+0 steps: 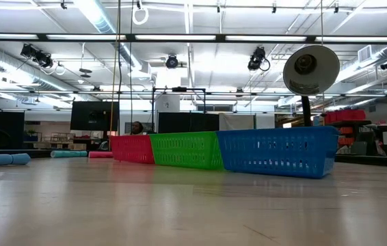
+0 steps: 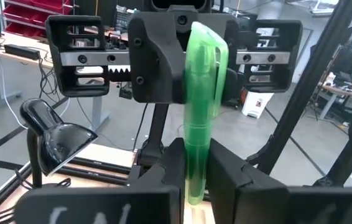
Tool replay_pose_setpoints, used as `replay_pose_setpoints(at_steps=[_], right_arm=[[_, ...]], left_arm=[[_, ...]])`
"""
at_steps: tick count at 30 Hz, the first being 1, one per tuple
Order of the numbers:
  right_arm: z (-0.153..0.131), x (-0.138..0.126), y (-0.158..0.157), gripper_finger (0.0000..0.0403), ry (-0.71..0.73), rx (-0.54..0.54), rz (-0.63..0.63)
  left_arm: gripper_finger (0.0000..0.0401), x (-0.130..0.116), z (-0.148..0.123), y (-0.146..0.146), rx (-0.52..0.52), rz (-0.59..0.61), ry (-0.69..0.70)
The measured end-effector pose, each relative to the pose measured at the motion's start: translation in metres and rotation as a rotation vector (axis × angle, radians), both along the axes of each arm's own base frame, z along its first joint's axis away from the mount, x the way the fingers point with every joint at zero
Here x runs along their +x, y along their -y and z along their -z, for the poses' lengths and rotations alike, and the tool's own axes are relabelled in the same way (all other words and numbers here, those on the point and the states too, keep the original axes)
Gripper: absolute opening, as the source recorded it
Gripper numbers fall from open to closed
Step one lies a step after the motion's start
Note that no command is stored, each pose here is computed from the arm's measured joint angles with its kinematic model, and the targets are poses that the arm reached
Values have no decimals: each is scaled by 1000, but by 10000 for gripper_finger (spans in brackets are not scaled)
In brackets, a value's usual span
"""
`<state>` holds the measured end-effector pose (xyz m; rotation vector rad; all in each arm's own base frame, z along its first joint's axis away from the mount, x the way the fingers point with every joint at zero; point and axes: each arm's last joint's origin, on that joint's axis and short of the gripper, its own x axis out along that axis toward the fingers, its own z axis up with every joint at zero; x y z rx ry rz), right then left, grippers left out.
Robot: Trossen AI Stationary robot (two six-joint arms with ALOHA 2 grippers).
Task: Pick & Place Markers
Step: Put the green pen into the blue bin
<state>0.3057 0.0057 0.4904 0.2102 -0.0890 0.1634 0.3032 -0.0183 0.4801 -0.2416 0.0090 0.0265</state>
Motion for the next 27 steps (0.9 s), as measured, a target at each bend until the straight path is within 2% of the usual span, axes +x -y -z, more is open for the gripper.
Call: replay_pose_setpoints(at_steps=[3,6,10,15,19,23,27], right_arm=[[0,0,0,27,-2,10,-1],[1,0,0,67,-14,49,-7],[-2,-3,-2,129,-12,132,-43],[-7,-11,-6,197,-40,267,-177],[-7,-12,-7,229,-99,450,-259],[-5,-12,-8,240,-195,674,-299],[4,-12,-8,236,-351,939,-282]], left_arm=[[41,0,0,0,3,1,-1],[41,0,2,0,46,3,-26],[42,-1,11,0,181,18,-116],[42,-3,20,6,336,36,-220],[42,-5,24,14,506,53,-266],[42,-7,25,26,775,84,-274],[43,-9,25,38,1031,86,-288]])
